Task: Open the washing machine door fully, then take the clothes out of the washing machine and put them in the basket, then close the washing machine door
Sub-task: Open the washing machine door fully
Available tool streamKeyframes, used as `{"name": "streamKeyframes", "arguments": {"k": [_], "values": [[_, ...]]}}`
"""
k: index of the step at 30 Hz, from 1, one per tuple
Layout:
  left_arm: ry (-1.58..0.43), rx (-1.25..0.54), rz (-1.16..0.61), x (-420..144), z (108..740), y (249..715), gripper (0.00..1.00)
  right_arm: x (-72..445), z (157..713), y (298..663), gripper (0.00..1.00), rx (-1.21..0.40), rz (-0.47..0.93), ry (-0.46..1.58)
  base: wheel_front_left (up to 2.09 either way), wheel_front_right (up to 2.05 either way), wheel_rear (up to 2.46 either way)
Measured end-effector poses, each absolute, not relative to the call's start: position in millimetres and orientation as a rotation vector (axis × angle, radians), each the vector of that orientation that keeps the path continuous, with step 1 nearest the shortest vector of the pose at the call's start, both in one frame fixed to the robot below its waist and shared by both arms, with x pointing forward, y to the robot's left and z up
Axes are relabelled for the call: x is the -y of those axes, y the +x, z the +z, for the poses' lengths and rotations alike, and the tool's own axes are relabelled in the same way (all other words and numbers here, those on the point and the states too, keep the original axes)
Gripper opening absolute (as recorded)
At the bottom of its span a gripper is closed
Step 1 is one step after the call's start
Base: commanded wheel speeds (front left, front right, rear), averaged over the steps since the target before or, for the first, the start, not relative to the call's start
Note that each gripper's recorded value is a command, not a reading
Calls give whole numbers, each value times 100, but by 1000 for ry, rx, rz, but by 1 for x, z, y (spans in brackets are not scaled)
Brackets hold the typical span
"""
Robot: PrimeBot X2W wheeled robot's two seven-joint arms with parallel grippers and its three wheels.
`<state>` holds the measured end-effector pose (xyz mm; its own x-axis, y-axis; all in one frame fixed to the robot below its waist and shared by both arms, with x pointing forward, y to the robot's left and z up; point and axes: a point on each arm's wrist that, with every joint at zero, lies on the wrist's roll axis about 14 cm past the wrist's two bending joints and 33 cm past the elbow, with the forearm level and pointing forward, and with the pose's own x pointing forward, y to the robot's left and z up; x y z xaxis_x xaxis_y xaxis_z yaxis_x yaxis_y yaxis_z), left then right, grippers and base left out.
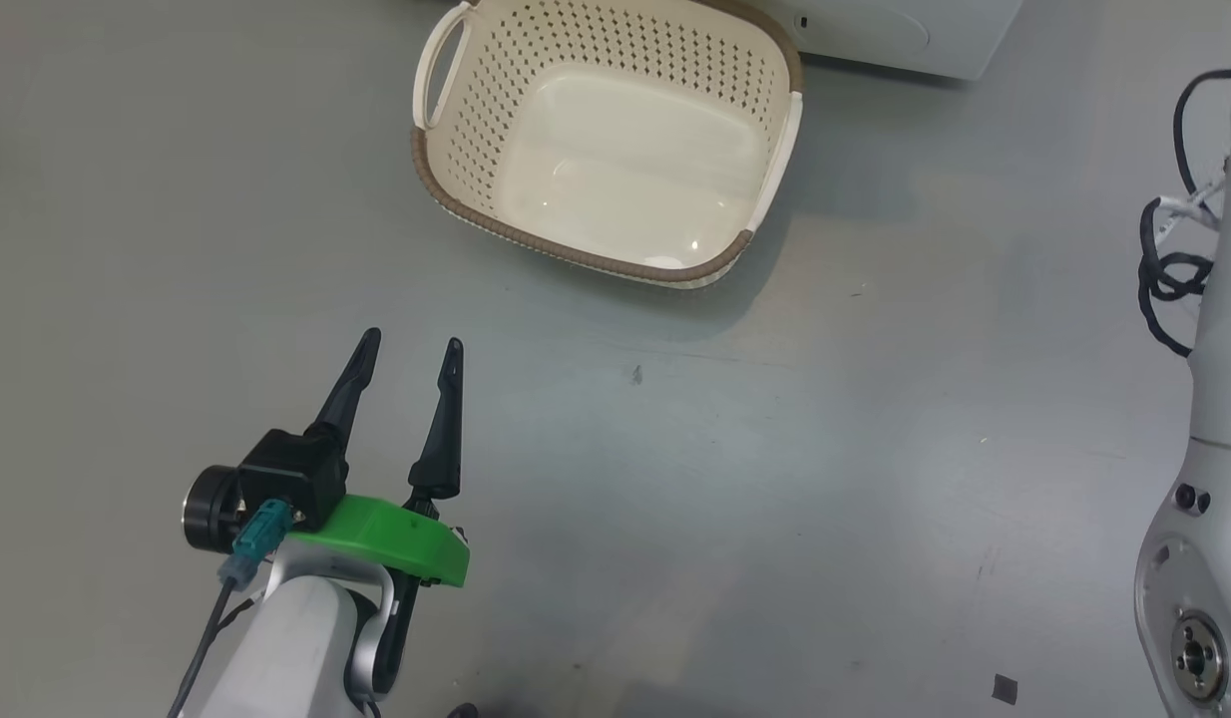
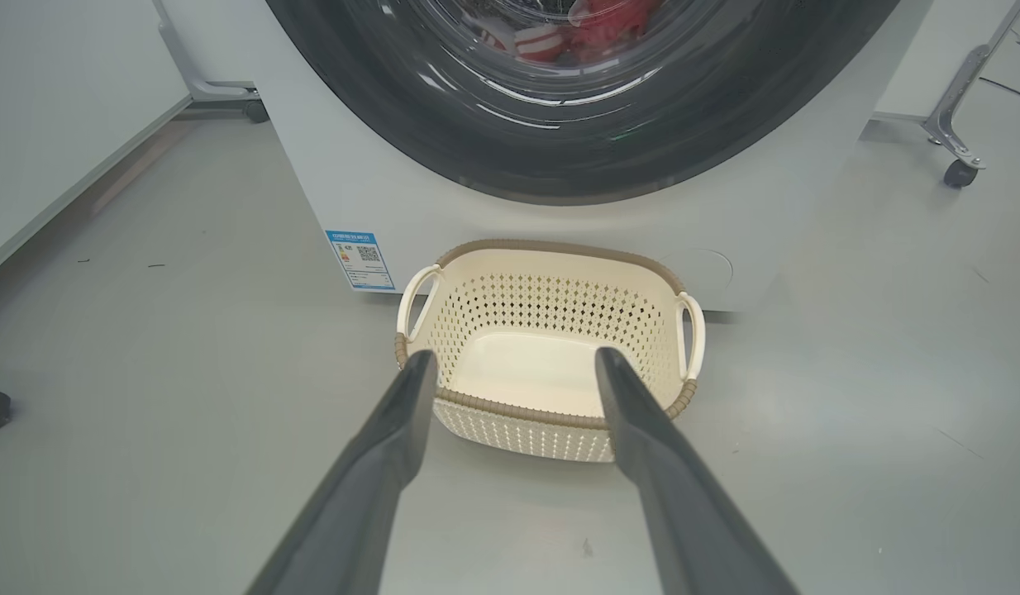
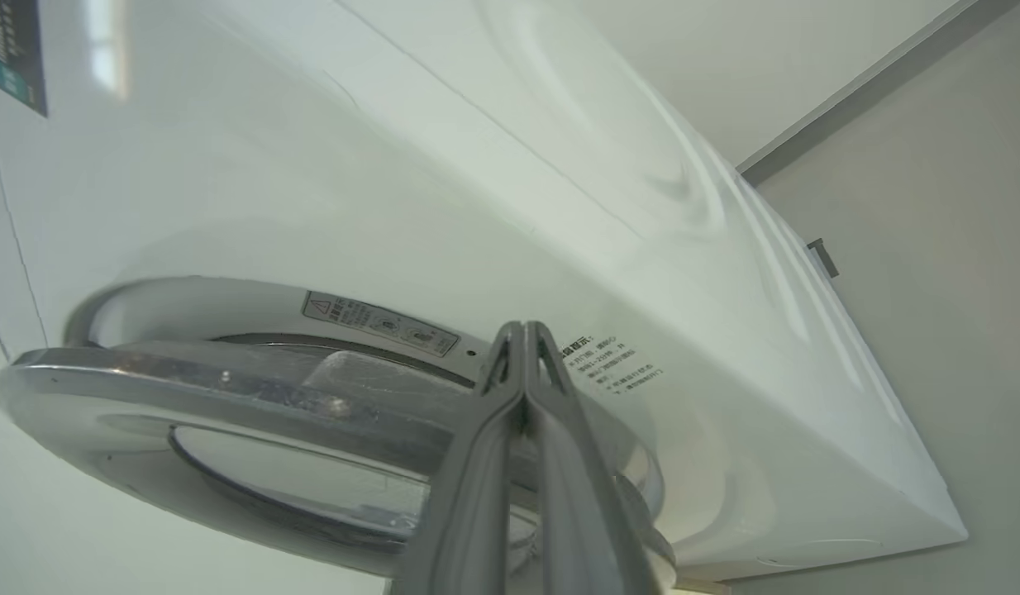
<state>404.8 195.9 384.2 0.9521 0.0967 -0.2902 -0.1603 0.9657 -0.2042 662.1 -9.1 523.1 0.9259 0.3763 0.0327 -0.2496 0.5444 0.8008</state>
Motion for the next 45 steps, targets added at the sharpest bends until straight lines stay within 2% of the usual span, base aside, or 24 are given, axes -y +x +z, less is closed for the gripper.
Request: {"name": "streamKeyframes", "arguments": {"k": [15, 27, 45], "values": [[-220, -319, 184, -211, 374, 396, 100, -26, 535, 689, 0, -285, 446, 1140, 0, 0, 0], [-217, -325, 198, -215, 373, 394, 100, -47, 534, 695, 0, -422, 504, 1299, 0, 0, 0], [-211, -344, 225, -221, 370, 387, 100, -73, 535, 700, 0, -556, 568, 1380, 0, 0, 0]]}}
